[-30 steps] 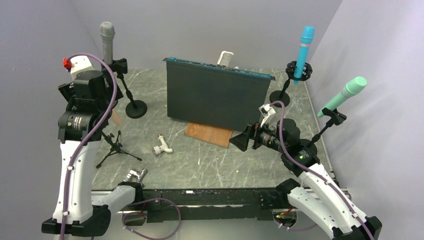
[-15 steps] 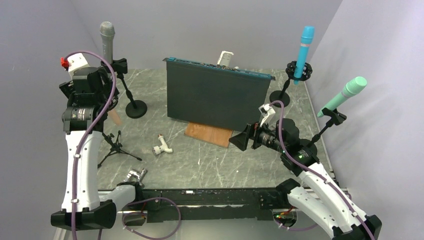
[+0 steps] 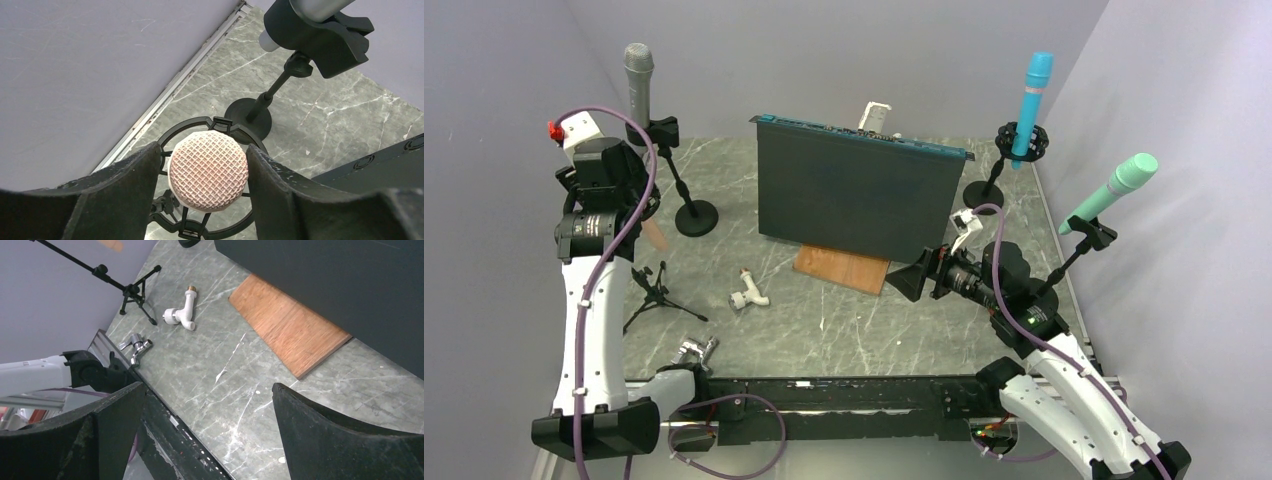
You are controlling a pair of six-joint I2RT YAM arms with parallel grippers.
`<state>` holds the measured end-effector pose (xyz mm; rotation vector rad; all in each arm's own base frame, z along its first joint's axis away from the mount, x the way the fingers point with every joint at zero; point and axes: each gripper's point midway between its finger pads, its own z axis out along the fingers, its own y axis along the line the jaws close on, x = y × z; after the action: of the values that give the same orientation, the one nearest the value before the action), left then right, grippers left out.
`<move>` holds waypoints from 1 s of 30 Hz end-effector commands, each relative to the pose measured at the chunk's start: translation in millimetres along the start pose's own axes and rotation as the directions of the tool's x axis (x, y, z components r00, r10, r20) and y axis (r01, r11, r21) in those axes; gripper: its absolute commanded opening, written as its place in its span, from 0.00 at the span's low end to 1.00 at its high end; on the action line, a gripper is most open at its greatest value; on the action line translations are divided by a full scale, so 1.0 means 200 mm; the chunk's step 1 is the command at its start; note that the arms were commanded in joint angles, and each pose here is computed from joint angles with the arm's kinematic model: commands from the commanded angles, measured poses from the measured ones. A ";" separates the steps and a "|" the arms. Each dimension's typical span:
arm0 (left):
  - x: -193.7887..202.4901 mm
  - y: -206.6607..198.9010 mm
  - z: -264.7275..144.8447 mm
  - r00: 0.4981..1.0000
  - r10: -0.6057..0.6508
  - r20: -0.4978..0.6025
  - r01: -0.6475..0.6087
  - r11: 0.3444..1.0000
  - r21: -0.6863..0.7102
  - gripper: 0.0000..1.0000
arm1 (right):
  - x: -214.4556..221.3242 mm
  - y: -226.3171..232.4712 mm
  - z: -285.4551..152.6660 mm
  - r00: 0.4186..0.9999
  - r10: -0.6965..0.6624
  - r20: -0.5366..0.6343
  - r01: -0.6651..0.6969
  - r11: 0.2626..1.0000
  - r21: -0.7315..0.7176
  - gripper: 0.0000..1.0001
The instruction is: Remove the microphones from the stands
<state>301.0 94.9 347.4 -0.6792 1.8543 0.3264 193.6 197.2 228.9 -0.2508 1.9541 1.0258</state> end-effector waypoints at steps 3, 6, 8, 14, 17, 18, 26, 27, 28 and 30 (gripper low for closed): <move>-0.09 0.01 -0.03 0.996 -0.055 0.072 0.054 0.998 0.011 0.66 | -0.03 0.02 -0.01 0.999 0.005 0.032 -0.005 1.000 -0.004 1.00; -0.10 0.00 -0.03 0.995 -0.059 0.076 0.057 0.998 0.020 0.66 | -0.04 0.02 -0.02 0.999 0.001 0.035 -0.001 1.000 -0.001 1.00; -0.10 -0.01 -0.02 0.995 -0.059 0.075 0.057 0.998 0.026 0.63 | -0.04 0.02 -0.02 0.999 0.003 0.034 -0.003 1.000 0.000 1.00; -0.15 -0.02 -0.03 0.995 -0.052 0.090 0.049 0.998 0.041 0.39 | -0.04 0.02 -0.02 0.999 0.009 0.034 -0.009 1.000 -0.001 1.00; -0.22 -0.01 -0.05 0.993 -0.033 0.111 0.030 0.999 0.026 0.27 | -0.04 0.02 -0.02 0.999 0.007 0.035 -0.007 1.000 0.005 1.00; -0.23 0.00 -0.06 0.993 -0.022 0.117 0.020 1.000 0.016 0.22 | -0.04 0.02 -0.02 0.999 0.007 0.037 -0.007 1.000 0.006 1.00; -0.36 0.07 -0.15 0.984 0.011 0.180 -0.005 1.000 -0.028 0.00 | -0.03 0.01 0.00 1.000 0.016 0.023 -0.016 1.000 0.007 1.00; -0.39 0.08 -0.17 0.981 0.009 0.192 -0.004 1.000 -0.029 0.00 | -0.03 0.01 0.00 1.000 0.016 0.022 -0.016 1.000 0.007 1.00; -0.41 0.08 -0.19 0.979 0.008 0.204 -0.002 1.000 -0.026 0.00 | -0.03 0.01 0.01 1.000 0.017 0.020 -0.017 1.000 0.007 1.00; -0.46 0.09 -0.25 0.974 0.003 0.227 -0.001 1.000 -0.007 0.00 | -0.03 0.01 0.01 1.000 0.018 0.017 -0.018 1.000 0.007 1.00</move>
<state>297.0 104.2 404.5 -0.6304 1.7492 0.3653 195.0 195.5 224.9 -0.2234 1.9753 1.0156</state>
